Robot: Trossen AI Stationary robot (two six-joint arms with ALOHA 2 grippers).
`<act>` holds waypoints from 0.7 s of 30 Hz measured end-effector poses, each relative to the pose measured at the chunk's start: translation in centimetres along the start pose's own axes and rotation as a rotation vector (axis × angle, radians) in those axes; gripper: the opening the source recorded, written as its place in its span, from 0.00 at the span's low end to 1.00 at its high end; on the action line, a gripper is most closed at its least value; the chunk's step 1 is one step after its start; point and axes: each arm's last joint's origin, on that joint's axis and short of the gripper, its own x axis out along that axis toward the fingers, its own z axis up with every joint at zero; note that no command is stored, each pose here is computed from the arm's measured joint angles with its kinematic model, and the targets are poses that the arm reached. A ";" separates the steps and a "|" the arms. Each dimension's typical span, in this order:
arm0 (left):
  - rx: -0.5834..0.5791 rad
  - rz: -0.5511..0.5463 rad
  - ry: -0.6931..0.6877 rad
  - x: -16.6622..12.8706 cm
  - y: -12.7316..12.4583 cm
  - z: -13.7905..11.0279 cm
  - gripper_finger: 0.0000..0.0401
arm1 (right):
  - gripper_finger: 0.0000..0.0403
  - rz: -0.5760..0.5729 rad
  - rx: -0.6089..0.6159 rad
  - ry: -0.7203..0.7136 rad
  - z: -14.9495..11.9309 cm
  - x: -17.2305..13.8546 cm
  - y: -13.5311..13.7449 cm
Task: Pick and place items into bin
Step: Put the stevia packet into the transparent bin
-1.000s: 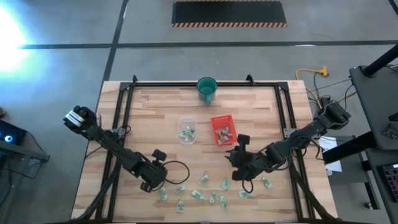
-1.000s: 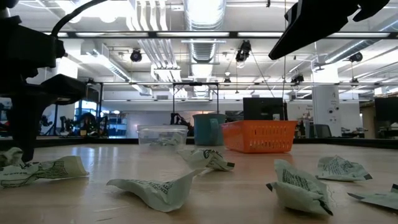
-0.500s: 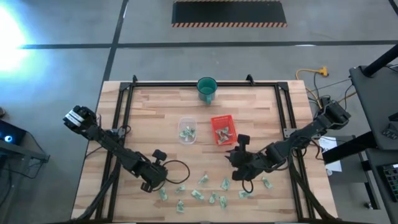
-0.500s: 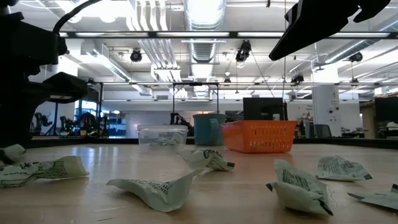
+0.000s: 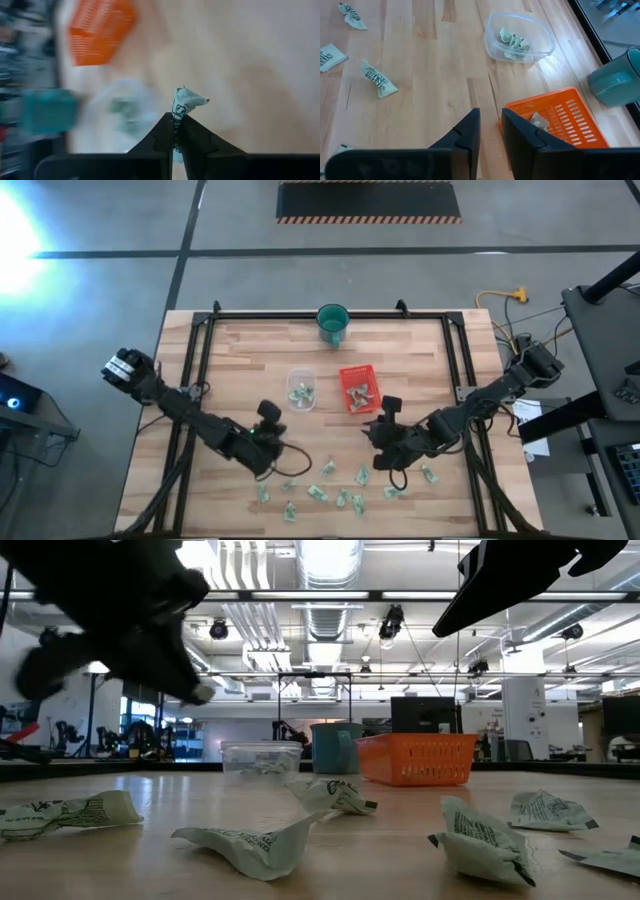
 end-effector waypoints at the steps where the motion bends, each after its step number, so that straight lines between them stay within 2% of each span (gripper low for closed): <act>1: 0.005 0.029 0.008 0.3 0.5 0.1 0.02 | 0.17 0.000 0.000 0.000 0.0 0.0 0.0; 7: -0.006 0.109 0.039 2.8 3.8 -0.1 0.02 | 0.18 0.000 -0.001 0.001 0.0 0.0 0.0; 10: -0.055 0.134 0.072 4.3 5.9 -0.8 0.02 | 0.19 -0.001 -0.002 0.002 -0.1 0.0 0.0; 16: -0.176 0.056 0.067 6.9 9.8 -2.6 0.02 | 0.20 -0.001 -0.007 0.003 -0.1 0.0 0.0; 21: -0.243 0.046 0.072 8.0 11.6 -3.7 0.02 | 0.18 -0.002 -0.013 0.005 -0.2 0.1 0.0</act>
